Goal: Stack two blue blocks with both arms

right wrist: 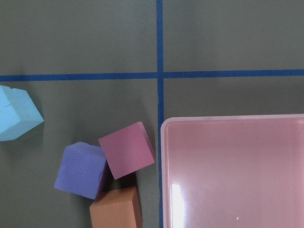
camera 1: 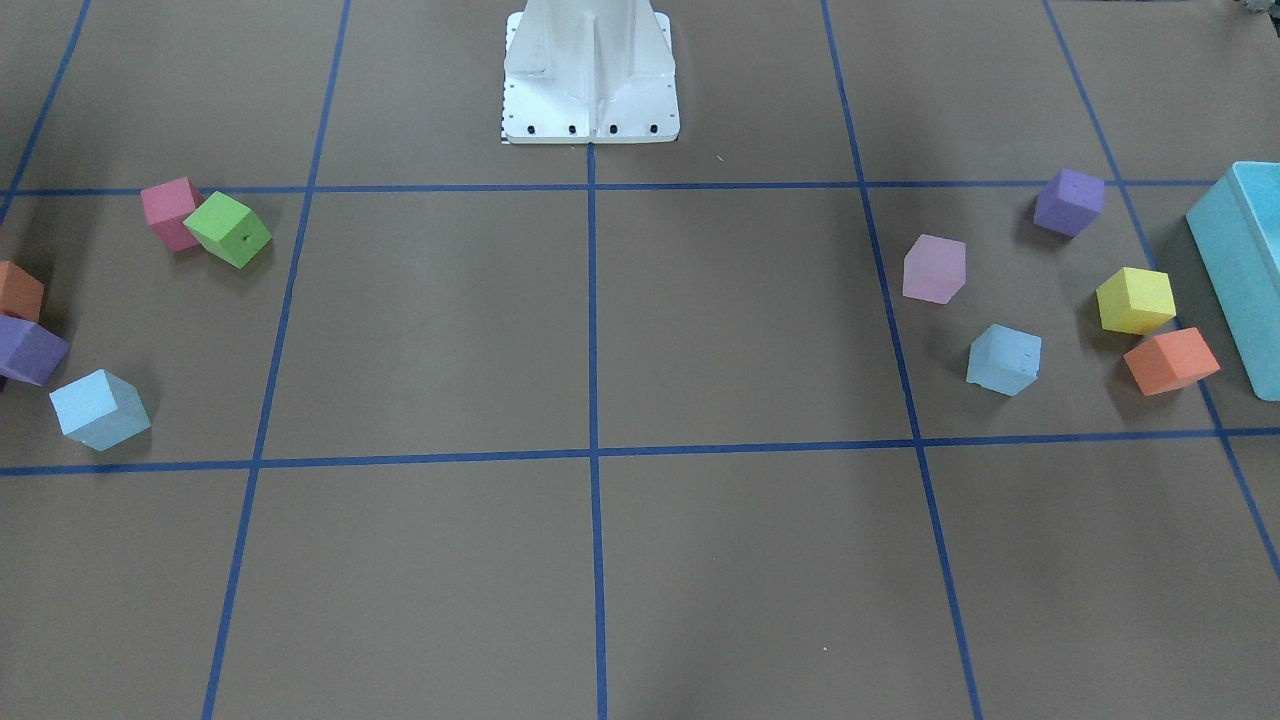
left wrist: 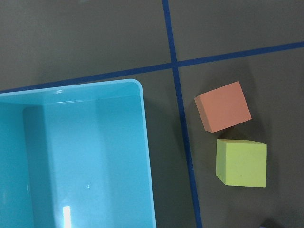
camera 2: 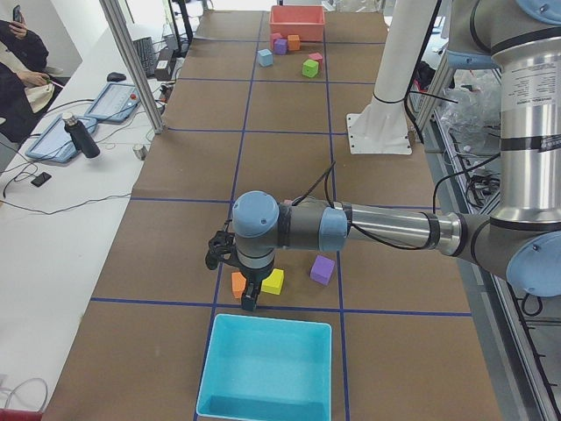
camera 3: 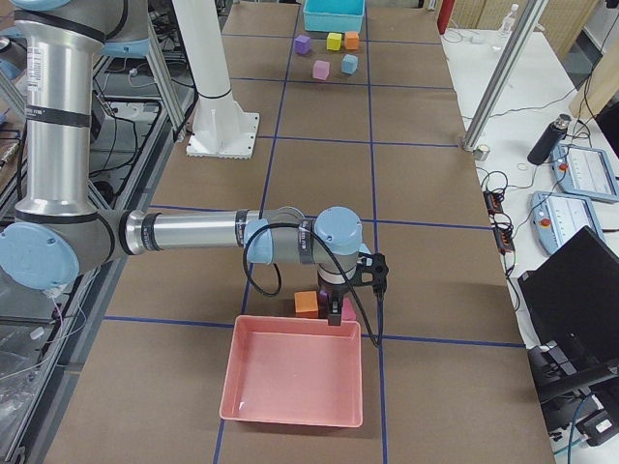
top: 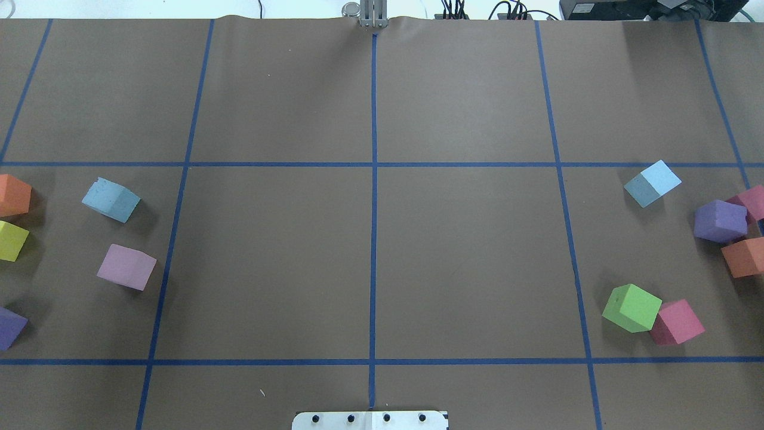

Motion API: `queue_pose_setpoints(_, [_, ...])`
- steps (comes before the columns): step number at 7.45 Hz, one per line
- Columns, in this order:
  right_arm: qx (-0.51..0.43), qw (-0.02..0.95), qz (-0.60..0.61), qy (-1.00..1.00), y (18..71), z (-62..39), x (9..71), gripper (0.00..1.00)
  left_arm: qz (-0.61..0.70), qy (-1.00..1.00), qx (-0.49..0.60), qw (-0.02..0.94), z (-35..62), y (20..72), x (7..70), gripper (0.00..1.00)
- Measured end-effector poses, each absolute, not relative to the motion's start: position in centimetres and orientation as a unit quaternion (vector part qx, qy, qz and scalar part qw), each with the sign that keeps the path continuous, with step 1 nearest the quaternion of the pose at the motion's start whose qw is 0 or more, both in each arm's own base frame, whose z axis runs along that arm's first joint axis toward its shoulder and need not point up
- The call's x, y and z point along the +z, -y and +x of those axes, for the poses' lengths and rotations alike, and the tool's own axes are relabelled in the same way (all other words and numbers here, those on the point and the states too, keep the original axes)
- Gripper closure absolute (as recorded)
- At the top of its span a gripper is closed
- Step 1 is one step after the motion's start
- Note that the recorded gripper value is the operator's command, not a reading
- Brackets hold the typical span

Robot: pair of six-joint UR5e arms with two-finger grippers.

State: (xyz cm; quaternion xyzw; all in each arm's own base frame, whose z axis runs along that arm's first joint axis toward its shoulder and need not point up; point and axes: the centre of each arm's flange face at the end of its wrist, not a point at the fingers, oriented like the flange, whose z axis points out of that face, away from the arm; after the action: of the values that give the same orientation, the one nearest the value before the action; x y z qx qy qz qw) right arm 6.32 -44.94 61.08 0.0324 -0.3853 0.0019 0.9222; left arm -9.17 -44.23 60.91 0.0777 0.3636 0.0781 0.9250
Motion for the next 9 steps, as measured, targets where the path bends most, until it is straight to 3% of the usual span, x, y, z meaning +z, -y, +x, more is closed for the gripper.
queue_pose_setpoints(6, [-0.180, 0.885, 0.134, 0.409, 53.2, -8.4, 52.7, 0.01, 0.090, -0.363, 0.082, 0.924, -9.1, 44.1, 61.0, 0.02])
queue_pose_setpoints(9, [-0.231, 0.885, 0.130, 0.382, 54.5, -15.0, 55.3, 0.01, 0.087, -0.364, 0.081, 0.924, -9.0, 43.9, 61.3, 0.02])
